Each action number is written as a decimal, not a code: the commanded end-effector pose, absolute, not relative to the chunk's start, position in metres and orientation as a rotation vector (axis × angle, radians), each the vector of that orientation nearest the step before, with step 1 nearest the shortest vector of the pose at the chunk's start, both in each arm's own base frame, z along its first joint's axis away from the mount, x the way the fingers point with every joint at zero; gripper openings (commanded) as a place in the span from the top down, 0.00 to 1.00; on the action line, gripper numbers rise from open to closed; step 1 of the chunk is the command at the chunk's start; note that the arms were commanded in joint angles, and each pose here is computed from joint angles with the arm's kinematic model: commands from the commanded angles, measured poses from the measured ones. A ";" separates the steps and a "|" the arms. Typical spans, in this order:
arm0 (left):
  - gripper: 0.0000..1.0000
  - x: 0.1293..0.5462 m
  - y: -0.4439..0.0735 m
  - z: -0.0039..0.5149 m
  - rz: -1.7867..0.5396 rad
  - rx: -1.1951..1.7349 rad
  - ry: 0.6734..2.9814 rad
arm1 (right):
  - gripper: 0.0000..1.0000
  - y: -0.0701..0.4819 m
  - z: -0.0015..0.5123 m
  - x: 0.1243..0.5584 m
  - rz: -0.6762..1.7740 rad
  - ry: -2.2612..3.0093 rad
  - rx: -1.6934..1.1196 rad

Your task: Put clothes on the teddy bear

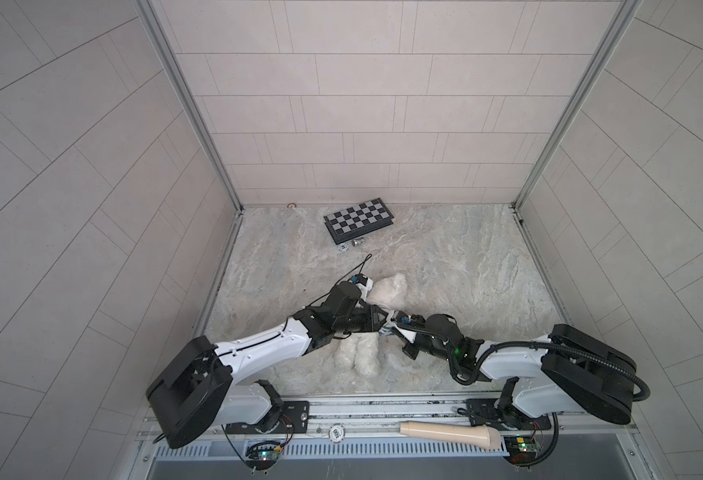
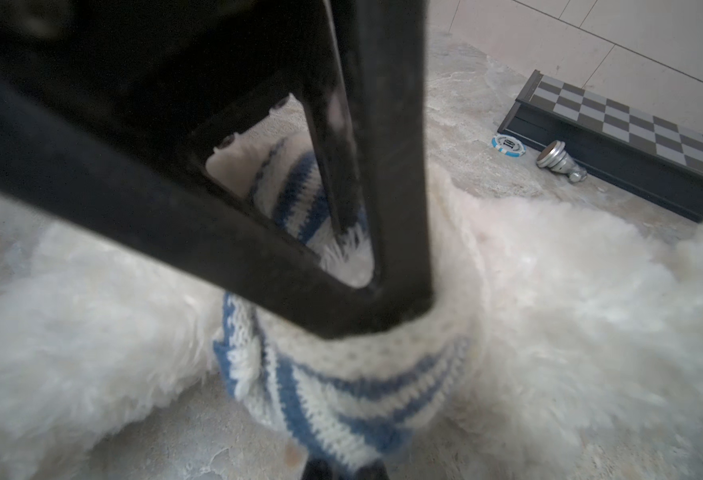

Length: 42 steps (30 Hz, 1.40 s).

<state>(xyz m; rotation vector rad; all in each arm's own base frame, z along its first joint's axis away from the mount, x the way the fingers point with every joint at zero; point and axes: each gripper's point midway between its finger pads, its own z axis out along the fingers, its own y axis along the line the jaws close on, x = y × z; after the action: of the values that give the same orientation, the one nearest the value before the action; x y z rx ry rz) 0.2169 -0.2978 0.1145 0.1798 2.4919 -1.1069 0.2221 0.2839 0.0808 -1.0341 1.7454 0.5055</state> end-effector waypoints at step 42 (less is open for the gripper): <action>1.00 0.212 -0.277 0.207 -1.568 0.113 2.089 | 1.00 0.239 0.087 0.242 0.292 1.830 -0.796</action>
<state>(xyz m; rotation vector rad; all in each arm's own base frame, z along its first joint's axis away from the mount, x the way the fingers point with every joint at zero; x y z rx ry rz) 0.2143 -0.2714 0.1640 0.0684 2.2767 -1.3880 0.2311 0.2714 0.1262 -0.8375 1.6553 0.4669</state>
